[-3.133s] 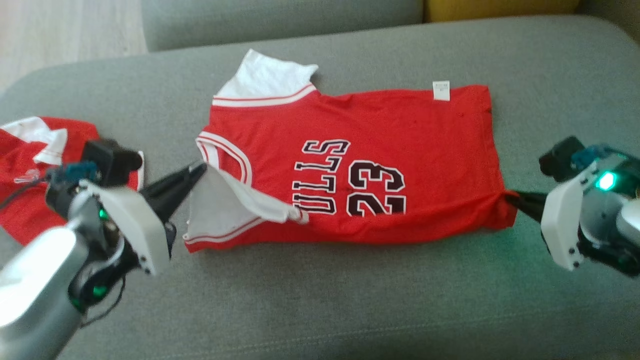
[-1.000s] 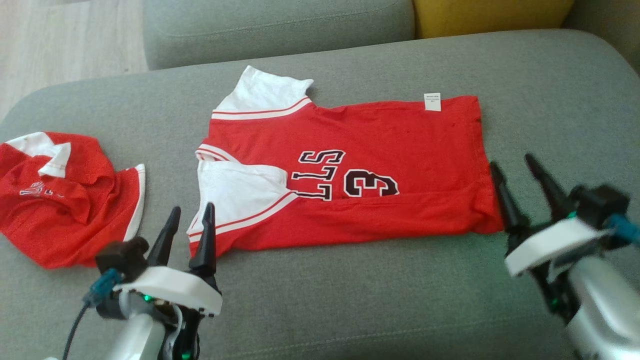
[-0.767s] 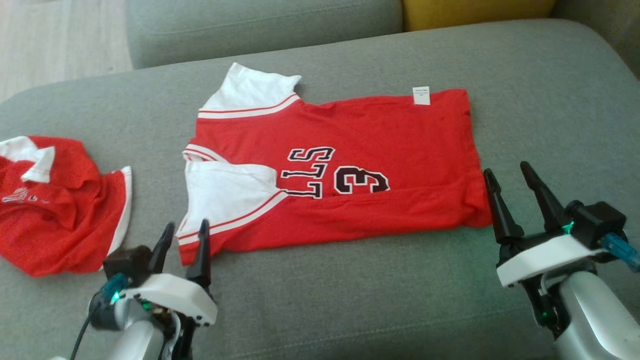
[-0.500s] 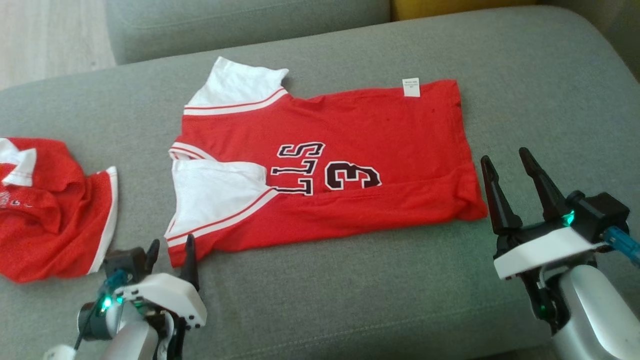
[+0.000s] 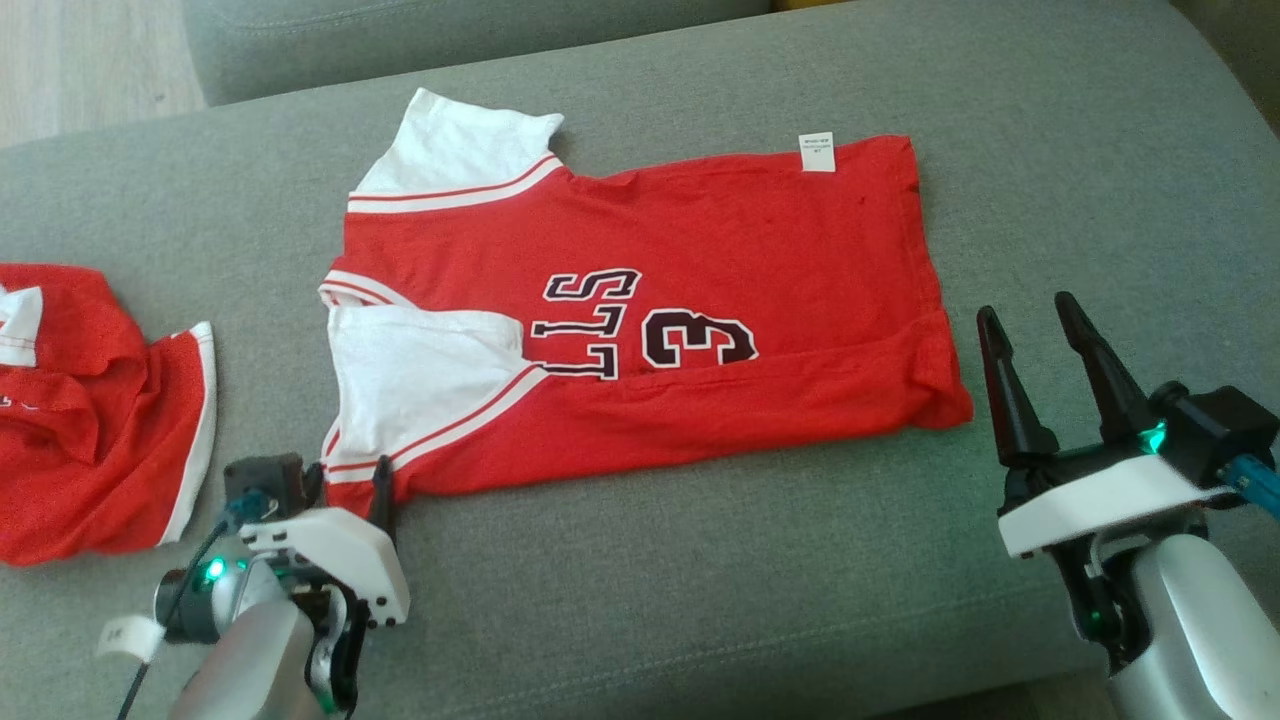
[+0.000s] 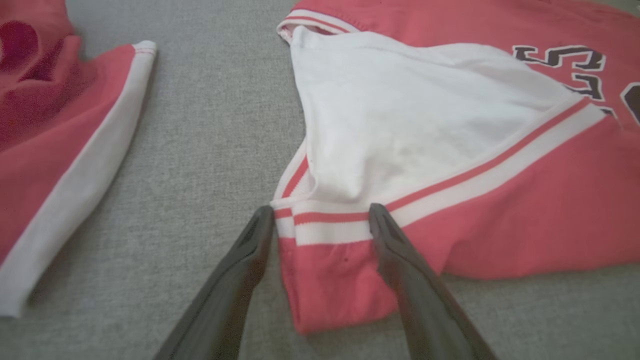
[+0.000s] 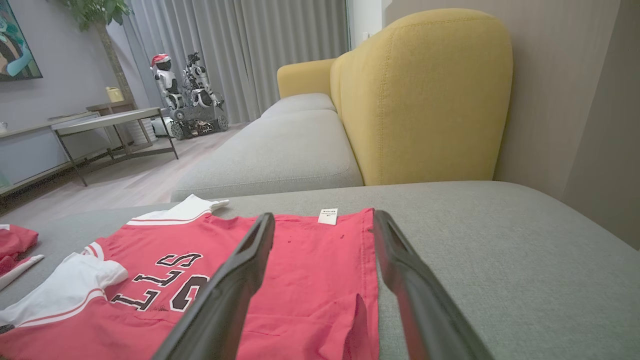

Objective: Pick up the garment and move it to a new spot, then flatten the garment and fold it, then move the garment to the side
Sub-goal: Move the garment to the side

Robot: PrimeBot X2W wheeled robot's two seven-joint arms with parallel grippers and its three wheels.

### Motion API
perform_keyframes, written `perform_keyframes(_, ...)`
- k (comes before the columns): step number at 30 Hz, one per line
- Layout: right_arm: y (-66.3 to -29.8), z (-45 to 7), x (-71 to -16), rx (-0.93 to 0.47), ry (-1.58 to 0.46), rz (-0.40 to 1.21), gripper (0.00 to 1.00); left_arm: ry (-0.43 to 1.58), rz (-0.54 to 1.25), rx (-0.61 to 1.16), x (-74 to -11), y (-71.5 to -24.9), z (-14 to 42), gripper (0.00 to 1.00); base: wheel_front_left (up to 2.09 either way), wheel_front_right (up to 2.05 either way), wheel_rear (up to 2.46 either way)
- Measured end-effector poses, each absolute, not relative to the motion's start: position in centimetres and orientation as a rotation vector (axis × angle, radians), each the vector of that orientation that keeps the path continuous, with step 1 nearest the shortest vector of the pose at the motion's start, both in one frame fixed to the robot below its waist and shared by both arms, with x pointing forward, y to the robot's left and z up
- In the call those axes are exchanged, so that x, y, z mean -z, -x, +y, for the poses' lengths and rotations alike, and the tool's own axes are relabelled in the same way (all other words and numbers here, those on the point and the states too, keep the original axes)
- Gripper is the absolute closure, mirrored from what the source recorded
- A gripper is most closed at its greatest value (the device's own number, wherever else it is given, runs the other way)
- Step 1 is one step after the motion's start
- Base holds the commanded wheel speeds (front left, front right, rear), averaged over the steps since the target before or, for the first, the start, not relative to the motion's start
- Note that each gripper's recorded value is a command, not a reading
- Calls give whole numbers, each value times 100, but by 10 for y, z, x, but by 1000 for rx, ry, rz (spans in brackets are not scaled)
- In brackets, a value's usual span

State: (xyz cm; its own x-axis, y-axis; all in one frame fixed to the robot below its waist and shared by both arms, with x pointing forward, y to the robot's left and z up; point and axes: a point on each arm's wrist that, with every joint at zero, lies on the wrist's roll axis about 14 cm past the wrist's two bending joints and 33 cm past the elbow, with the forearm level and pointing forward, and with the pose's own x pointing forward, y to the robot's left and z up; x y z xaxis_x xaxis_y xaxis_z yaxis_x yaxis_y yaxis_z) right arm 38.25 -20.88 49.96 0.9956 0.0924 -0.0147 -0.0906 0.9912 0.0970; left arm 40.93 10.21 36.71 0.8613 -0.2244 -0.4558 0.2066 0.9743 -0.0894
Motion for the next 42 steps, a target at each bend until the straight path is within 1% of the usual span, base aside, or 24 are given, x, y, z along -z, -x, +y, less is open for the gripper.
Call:
perform_keyframes(2,-383,-209,-499,-90,-96,26,0,36,492,236,-366,-409,101,0,0,0,0)
perform_keyframes(3,-383,-211,-498,-86,-97,31,0,34,499,246,-365,-409,100,27,0,0,0)
perform_keyframes(4,-383,-212,-498,-83,-96,32,0,33,505,254,-365,-408,99,89,0,0,0)
perform_keyframes(5,-383,-213,-497,-80,-92,35,0,34,508,266,-365,-408,97,100,0,0,0)
perform_keyframes(7,-383,-215,-496,-72,-90,41,0,42,509,297,-366,-407,91,100,0,0,0)
perform_keyframes(12,-384,-210,-483,-70,-93,92,0,67,463,297,-373,-408,91,100,0,0,0)
perform_keyframes(15,-384,-204,-471,-71,-106,142,0,78,418,290,-381,-411,93,100,0,0,0)
perform_keyframes(19,-382,-209,-449,-33,-133,223,0,101,329,288,-403,-419,92,100,0,0,0)
perform_keyframes(24,-378,-211,-430,-9,-125,299,0,98,280,308,-417,-420,87,100,0,0,0)
perform_keyframes(28,-377,-219,-416,26,-132,349,0,103,263,317,-424,-421,82,100,0,0,0)
perform_keyframes(42,-385,-217,-387,60,-196,459,0,111,251,335,-431,-423,75,100,0,0,0)
